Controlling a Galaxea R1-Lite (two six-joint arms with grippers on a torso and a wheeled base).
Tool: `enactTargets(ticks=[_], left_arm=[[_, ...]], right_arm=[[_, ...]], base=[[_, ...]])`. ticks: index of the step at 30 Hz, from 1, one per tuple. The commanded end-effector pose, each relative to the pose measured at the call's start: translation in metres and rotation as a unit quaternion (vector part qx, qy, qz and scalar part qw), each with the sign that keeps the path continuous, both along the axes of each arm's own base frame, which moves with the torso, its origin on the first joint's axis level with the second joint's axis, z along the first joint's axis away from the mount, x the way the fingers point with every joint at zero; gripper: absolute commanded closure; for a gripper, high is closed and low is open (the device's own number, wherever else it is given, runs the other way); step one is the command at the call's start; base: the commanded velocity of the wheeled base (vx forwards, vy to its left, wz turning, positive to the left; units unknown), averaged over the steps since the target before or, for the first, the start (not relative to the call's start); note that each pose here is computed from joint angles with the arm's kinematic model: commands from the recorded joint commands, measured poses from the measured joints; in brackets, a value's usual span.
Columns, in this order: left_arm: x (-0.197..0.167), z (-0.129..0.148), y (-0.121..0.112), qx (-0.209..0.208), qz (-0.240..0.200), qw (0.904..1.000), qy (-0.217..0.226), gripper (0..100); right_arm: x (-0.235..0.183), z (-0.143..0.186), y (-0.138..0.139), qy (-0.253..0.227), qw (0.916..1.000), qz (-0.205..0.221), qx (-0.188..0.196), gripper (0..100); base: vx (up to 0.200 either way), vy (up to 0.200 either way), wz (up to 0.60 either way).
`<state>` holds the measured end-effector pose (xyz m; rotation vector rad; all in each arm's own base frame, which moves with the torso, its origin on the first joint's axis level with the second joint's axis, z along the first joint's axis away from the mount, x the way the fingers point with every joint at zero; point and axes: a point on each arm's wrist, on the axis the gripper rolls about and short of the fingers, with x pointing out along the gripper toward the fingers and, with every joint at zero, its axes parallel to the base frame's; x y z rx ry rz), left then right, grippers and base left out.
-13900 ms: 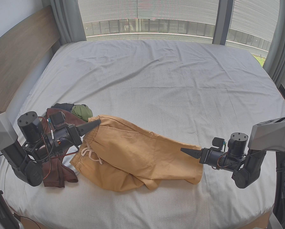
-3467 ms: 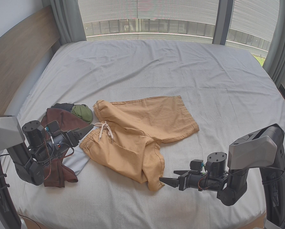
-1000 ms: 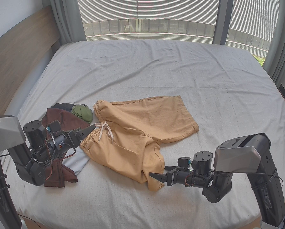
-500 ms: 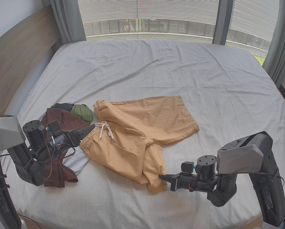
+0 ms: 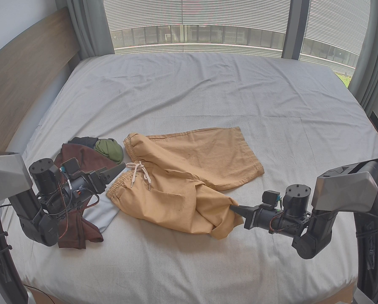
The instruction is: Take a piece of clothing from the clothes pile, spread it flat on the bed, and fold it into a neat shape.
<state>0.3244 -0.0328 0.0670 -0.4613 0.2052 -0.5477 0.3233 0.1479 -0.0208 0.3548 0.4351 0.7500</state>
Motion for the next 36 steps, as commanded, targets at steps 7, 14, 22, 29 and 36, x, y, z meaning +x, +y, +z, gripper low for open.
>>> enactTargets(ticks=[7, 14, 22, 29, 36], left_arm=[[0.000, 0.001, 0.000, 0.000, 0.001, 1.0000, -0.001, 0], [0.000, 0.001, 0.000, 0.000, 0.001, 1.0000, -0.001, 0], [0.000, 0.001, -0.001, 0.000, -0.001, 1.0000, -0.001, 0], [-0.001, 0.001, -0.001, 0.000, -0.001, 1.0000, 0.000, 0], [-0.001, 0.001, 0.000, 0.000, 0.000, 1.0000, 0.000, 0]], right_arm=[[0.029, -0.001, -0.020, -0.022, 0.9989, -0.040, 0.007, 100], [0.048, -0.003, -0.037, -0.023, 0.9973, -0.069, 0.003, 100], [0.065, 0.003, -0.048, -0.039, 0.9953, -0.088, 0.007, 100], [0.084, 0.002, -0.045, -0.048, 0.9949, -0.089, 0.004, 100], [0.105, -0.005, -0.052, -0.056, 0.9930, -0.102, -0.017, 100]], base=[[0.000, 0.000, 0.00], [0.000, 0.000, 0.00], [0.000, 0.000, 0.00], [0.000, 0.000, 0.00], [0.000, 0.000, 0.00]])
